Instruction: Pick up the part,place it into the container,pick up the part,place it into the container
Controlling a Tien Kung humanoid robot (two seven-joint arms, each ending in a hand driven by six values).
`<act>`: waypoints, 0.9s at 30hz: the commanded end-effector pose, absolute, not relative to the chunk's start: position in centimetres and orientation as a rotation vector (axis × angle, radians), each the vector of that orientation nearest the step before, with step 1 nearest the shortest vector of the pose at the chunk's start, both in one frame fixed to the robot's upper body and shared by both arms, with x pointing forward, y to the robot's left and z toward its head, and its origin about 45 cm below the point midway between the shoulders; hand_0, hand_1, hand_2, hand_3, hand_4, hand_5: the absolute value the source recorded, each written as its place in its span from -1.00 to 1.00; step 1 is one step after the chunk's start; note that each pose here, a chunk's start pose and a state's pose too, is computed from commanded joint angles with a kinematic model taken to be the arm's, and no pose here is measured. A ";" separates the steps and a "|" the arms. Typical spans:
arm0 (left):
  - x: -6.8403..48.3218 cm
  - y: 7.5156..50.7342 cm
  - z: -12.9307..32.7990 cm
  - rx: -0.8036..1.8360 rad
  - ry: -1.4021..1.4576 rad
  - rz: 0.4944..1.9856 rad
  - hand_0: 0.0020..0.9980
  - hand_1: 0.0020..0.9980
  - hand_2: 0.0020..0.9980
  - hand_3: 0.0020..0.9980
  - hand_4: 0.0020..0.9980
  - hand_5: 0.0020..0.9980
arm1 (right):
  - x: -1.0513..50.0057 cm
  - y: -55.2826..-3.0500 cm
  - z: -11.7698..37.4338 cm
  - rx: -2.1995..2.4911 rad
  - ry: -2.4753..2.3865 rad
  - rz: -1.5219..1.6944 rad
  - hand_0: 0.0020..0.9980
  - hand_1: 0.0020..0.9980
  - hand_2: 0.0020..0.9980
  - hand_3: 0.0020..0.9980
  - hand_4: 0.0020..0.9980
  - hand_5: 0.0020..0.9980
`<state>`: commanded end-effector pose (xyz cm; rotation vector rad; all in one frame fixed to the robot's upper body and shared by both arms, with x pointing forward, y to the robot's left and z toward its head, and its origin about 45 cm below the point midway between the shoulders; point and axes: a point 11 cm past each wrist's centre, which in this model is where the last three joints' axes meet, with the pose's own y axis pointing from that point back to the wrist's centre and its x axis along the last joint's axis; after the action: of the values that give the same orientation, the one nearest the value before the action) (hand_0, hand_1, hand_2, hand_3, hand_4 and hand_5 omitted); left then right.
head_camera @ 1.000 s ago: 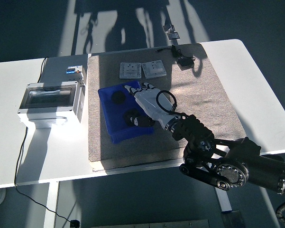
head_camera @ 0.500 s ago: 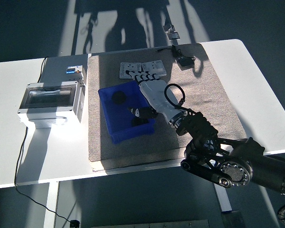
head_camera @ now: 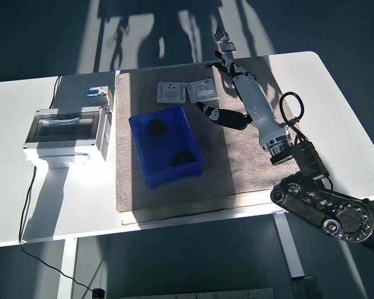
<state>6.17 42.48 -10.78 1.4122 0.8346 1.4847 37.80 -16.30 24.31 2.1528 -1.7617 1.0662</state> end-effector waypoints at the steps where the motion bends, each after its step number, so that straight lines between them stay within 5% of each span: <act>1: 6.2 42.4 -10.8 1.414 0.832 1.480 0.38 0.29 0.30 0.16 0.24 0.21 | 37.6 -17.5 24.2 2.160 -1.813 1.027 0.46 -0.16 0.02 0.01 0.46 -0.38; 11: 6.0 42.8 -10.7 1.413 0.837 1.497 0.39 0.30 0.30 0.16 0.23 0.20 | 34.7 -26.4 20.1 2.060 -2.244 0.622 0.40 -0.34 -0.14 -0.17 0.50 -0.37; 12: 6.0 42.8 -10.7 1.415 0.836 1.496 0.38 0.29 0.29 0.15 0.22 0.18 | 34.5 -26.7 19.8 2.056 -2.263 0.600 0.33 -0.46 -0.32 -0.34 0.51 -0.46; 23: 6.3 43.3 -10.5 1.448 0.823 1.456 0.38 0.29 0.29 0.15 0.21 0.16 | 33.5 -32.1 18.3 1.857 -2.658 0.327 0.25 -0.55 -0.44 -0.46 0.52 -0.48; 24: 6.2 43.3 -10.5 1.445 0.825 1.462 0.39 0.30 0.28 0.15 0.20 0.14 | 33.3 -32.2 18.0 1.851 -2.677 0.278 0.18 -0.62 -0.51 -0.54 0.29 -0.65; 27: 6.1 43.4 -10.5 1.437 0.831 1.479 0.39 0.30 0.28 0.15 0.20 0.14 | 33.0 -31.2 17.9 1.911 -2.673 0.192 0.18 -0.62 -0.51 -0.54 0.29 -0.65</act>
<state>6.12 43.40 -10.47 1.4373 0.8310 1.4788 33.04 -31.22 17.94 1.9114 -2.6731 0.1917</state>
